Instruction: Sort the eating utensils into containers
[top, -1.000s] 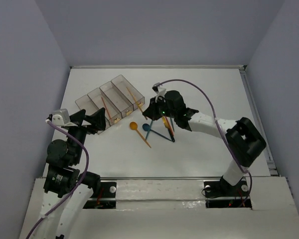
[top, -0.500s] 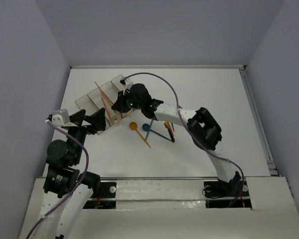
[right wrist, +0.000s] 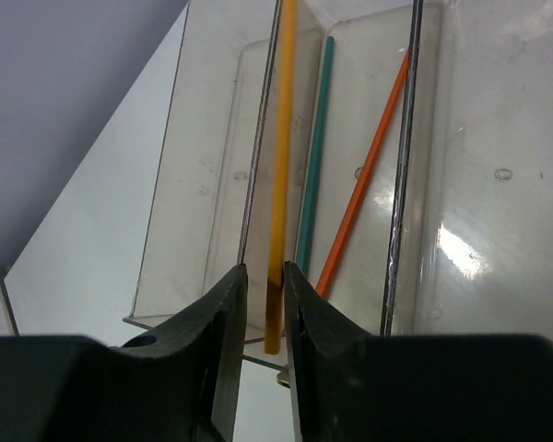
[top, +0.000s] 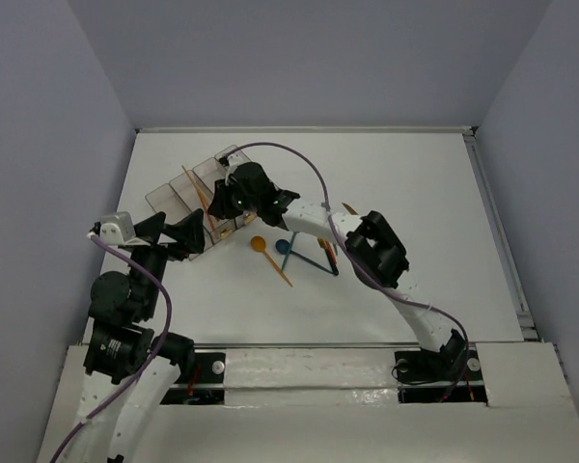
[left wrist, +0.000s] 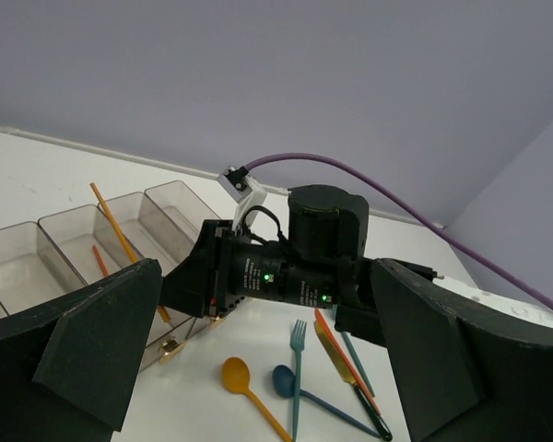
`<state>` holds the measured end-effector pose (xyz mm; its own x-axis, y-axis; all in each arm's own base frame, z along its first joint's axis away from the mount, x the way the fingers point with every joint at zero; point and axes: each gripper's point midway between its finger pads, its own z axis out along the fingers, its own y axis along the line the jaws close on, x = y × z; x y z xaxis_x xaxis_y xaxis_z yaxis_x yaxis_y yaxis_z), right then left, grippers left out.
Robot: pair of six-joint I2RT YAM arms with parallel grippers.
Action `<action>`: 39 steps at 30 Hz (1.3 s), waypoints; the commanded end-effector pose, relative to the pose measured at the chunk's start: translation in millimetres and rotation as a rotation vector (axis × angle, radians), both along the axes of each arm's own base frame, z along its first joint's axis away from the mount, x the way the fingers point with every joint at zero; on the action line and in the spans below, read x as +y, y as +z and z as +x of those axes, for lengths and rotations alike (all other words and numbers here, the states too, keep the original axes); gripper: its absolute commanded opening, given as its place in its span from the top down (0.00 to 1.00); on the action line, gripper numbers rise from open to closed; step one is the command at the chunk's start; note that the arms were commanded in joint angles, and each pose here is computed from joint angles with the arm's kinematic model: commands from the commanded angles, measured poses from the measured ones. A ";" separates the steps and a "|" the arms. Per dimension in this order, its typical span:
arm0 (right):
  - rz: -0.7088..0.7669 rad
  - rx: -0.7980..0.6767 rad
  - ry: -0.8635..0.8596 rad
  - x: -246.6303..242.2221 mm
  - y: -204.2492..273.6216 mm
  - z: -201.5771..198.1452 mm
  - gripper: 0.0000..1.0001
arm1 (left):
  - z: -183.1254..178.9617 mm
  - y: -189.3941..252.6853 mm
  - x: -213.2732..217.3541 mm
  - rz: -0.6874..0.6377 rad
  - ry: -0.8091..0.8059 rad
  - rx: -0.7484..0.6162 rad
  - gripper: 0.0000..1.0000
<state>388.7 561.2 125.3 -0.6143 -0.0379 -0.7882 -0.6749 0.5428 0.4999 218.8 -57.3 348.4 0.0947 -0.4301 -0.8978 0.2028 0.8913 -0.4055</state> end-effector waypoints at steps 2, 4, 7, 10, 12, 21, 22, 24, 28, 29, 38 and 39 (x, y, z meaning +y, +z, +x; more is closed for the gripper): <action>0.005 -0.015 0.006 8.3 14.5 -1.2 0.65 | -3.5 15.8 -0.1 -0.013 -0.006 -0.066 0.01; 0.015 -0.030 0.006 7.6 25.1 -1.2 0.61 | -3.4 15.8 0.2 -0.014 -0.005 -0.066 0.01; 0.013 -0.049 -0.003 4.0 35.5 -0.5 0.60 | -3.4 15.8 0.2 -0.014 -0.005 -0.066 0.01; 0.020 -0.067 -0.022 -6.2 50.1 -4.0 0.60 | -3.5 15.4 -0.1 -0.013 -0.006 -0.065 0.01; 0.060 -0.116 -0.054 -17.7 82.3 -5.8 0.64 | -3.4 14.6 0.5 -0.011 -0.003 -0.063 0.01; -0.198 -0.042 -0.152 -136.5 16.2 -68.9 0.73 | -4.8 15.6 -1.6 -0.010 -0.016 -0.069 0.01; -0.220 -0.029 -0.151 -143.8 7.6 -74.3 0.73 | -4.4 15.4 -1.8 -0.011 -0.017 -0.067 0.01; -0.291 0.005 -0.128 -158.9 -17.3 -92.8 0.72 | -4.0 15.0 -1.6 -0.010 -0.015 -0.066 0.01; -0.381 0.019 -0.076 -163.0 -41.3 -108.2 0.74 | -2.8 13.7 -1.9 -0.008 -0.015 -0.060 0.01; -0.394 0.018 -0.070 -162.6 -44.4 -107.4 0.75 | -2.6 13.8 -2.3 -0.007 -0.016 -0.060 0.01; -0.469 0.000 -0.112 -155.6 -62.1 -95.6 0.70 | -1.5 11.7 -3.8 -0.004 -0.022 -0.053 0.01; -0.476 0.002 -0.119 -155.7 -65.7 -94.2 0.70 | -1.5 11.8 -3.8 -0.004 -0.022 -0.053 0.01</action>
<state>279.2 394.1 39.2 -0.6813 -0.3444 -0.6460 -0.5894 0.7814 0.2050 217.5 -58.3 349.3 0.0953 -0.4308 -0.8974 0.2117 0.8897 -0.4046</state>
